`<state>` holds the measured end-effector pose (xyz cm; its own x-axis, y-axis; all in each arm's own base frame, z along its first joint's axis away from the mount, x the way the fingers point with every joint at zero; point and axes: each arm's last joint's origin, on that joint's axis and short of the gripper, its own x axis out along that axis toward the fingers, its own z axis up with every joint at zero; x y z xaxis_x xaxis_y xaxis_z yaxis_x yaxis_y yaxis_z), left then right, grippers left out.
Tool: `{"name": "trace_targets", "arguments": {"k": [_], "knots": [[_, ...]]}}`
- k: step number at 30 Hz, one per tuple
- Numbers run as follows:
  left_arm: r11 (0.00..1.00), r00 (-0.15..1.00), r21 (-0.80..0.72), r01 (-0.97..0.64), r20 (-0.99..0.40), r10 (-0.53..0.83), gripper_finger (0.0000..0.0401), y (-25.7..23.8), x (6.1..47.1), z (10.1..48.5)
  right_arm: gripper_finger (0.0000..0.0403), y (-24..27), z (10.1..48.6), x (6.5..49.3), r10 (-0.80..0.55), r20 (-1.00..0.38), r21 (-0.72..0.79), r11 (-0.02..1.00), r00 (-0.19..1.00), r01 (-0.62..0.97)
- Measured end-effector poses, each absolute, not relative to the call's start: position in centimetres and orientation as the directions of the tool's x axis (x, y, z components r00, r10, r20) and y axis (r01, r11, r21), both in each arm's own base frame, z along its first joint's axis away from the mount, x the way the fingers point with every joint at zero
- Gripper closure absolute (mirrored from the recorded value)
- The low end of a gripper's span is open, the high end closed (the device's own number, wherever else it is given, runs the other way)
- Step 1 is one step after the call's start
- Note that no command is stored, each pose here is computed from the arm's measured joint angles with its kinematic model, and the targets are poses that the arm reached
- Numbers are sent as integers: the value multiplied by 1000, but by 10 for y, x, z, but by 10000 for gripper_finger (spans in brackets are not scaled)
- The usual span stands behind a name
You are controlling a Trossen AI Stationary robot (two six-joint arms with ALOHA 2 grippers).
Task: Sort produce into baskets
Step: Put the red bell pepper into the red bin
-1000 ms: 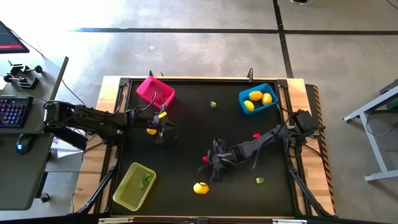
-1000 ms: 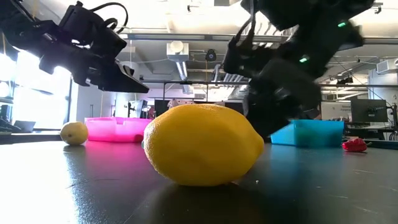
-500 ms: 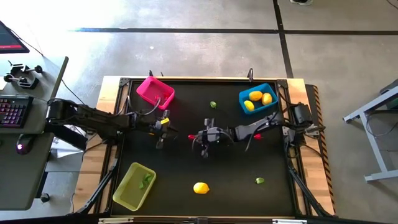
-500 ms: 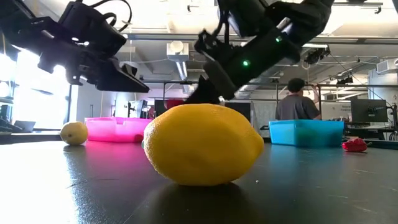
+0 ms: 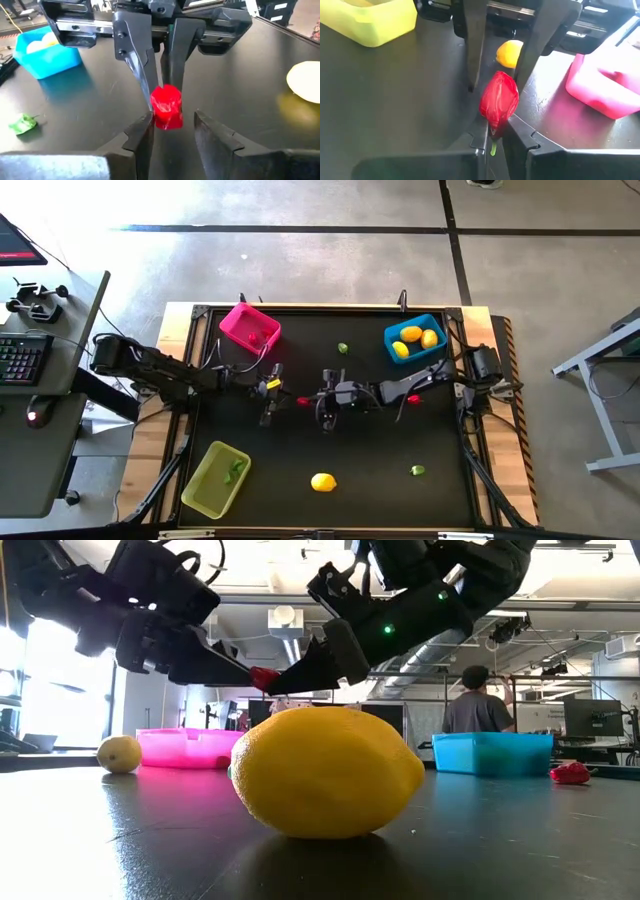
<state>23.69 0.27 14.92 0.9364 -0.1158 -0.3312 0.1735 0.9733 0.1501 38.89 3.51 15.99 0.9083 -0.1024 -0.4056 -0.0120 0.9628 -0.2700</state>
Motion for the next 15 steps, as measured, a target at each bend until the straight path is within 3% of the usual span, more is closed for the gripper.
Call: {"name": "trace_targets", "arguments": {"k": [5,10,15], "knots": [[976,941,137,170,-317,-120,303,2,239,152,380,35,160,389,-102,-402,-270,963,910,-11],[981,940,112,160,-320,-117,358,2,239,152,377,35,160,389,-102,-405,-270,963,909,-12],[983,938,104,151,-328,-109,394,3,238,151,334,35,160,389,-121,-404,-271,962,907,7]]}}
